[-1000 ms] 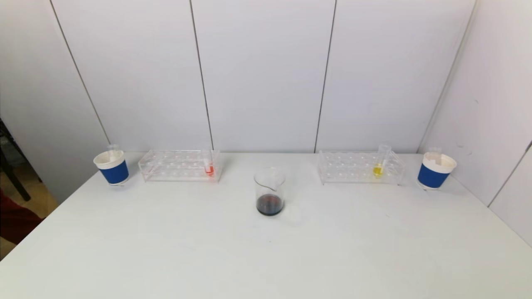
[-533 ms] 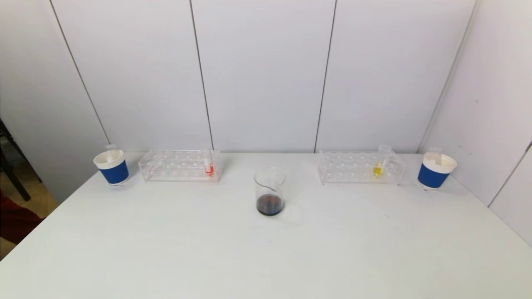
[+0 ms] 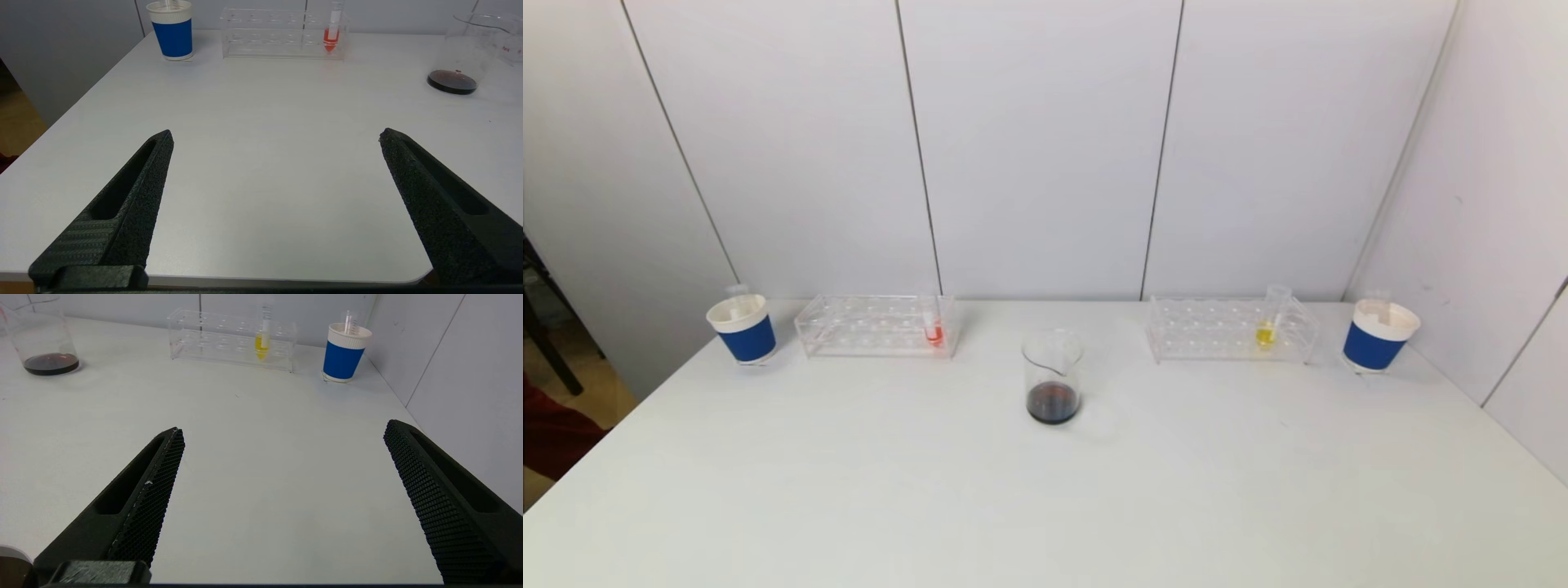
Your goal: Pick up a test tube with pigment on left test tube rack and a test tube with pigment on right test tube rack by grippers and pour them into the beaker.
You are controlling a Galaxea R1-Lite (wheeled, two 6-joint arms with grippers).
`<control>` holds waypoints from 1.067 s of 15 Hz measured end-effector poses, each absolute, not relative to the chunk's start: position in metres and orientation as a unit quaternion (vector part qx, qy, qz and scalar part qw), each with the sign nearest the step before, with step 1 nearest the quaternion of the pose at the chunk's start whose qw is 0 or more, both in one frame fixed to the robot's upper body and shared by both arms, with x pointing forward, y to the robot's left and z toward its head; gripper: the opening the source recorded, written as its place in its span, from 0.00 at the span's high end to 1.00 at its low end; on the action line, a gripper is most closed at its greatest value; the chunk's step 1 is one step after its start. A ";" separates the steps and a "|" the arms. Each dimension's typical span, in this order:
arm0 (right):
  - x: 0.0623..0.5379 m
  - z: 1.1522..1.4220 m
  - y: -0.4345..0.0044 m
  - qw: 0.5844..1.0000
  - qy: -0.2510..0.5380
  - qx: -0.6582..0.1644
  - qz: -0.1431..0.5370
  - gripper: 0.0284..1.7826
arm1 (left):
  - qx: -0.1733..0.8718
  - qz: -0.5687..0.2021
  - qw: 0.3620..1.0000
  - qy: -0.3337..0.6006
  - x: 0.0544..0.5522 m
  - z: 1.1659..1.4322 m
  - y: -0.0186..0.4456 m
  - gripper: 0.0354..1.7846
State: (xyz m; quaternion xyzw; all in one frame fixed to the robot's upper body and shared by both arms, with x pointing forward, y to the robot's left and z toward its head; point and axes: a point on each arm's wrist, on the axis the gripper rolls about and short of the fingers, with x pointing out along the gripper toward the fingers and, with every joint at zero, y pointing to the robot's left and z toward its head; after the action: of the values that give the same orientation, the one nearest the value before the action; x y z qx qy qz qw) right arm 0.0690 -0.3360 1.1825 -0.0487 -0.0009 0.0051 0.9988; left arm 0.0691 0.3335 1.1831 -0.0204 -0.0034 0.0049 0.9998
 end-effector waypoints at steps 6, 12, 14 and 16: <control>0.069 1.182 -0.336 0.999 -0.001 -0.048 0.005 0.01 | -0.020 0.005 1.000 -0.003 0.069 1.183 0.334 0.01; 0.069 1.182 -0.336 0.999 -0.001 -0.049 0.005 0.01 | -0.020 0.005 1.000 -0.003 0.069 1.183 0.334 0.01; 0.069 1.182 -0.336 0.999 -0.001 -0.049 0.005 0.01 | -0.020 0.005 1.000 -0.003 0.069 1.183 0.334 0.01; 0.069 1.183 -0.336 0.999 -0.001 -0.050 0.005 0.01 | -0.020 0.005 1.000 -0.003 0.069 1.183 0.334 0.01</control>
State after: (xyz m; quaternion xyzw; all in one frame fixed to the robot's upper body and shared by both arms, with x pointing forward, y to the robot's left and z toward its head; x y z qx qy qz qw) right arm 0.0690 -0.3360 1.1826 -0.0502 -0.0013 0.0055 0.9987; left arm 0.0691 0.3336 1.1831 -0.0204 -0.0032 0.0047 0.9998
